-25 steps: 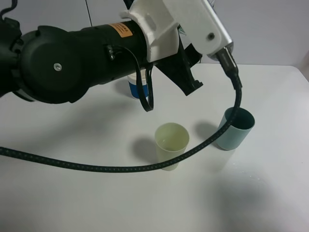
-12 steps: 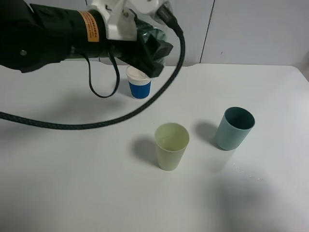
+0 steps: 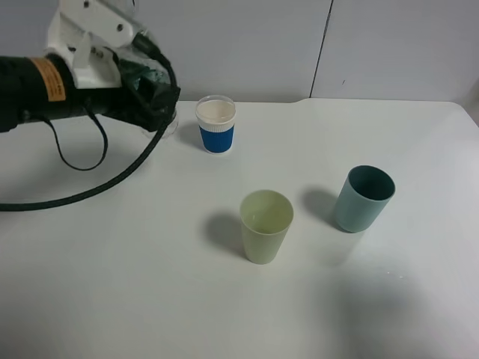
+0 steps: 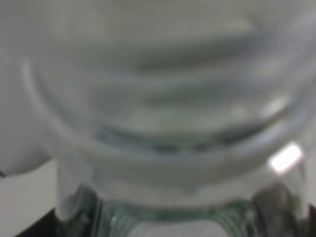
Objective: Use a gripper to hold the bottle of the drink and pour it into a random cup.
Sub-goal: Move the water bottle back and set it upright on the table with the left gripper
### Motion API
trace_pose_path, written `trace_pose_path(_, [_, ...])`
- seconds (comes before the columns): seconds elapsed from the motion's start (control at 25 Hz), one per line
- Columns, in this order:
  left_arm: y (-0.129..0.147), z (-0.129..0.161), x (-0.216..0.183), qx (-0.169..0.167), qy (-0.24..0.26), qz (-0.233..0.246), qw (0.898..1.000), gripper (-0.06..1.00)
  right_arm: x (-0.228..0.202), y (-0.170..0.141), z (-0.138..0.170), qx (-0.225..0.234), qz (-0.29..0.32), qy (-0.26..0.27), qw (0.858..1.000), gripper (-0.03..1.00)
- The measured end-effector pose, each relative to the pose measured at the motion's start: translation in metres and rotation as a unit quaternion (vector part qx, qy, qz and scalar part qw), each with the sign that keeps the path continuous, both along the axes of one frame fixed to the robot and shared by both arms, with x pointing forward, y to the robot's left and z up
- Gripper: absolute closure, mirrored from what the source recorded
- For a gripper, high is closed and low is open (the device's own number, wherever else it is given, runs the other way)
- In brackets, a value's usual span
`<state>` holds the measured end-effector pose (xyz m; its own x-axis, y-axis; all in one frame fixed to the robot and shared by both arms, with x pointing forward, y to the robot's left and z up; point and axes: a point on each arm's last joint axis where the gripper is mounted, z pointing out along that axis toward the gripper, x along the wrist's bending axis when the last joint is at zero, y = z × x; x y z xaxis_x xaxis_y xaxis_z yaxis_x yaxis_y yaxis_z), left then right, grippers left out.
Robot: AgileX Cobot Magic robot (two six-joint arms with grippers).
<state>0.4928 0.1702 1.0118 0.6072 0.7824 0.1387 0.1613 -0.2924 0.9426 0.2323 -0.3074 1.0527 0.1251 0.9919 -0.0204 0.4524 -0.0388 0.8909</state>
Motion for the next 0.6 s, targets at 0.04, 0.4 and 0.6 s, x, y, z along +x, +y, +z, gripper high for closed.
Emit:
trace_pose_path(0.04, [0.008, -0.007, -0.002, -0.009, 0.001, 0.008, 1.000, 0.39, 0.000, 0.000, 0.000, 0.000, 0.000, 0.000, 1.000, 0.33])
trace_pose_path(0.4, [0.070, -0.046, -0.018, -0.024, 0.033, 0.101, 0.994, 0.39, 0.000, 0.000, 0.000, 0.000, 0.000, 0.000, 1.000, 0.33])
trace_pose_path(0.6, [0.085, -0.062, -0.019, -0.037, 0.047, 0.128, 0.990, 0.39, 0.000, 0.000, 0.000, 0.000, 0.000, 0.000, 1.000, 0.33])
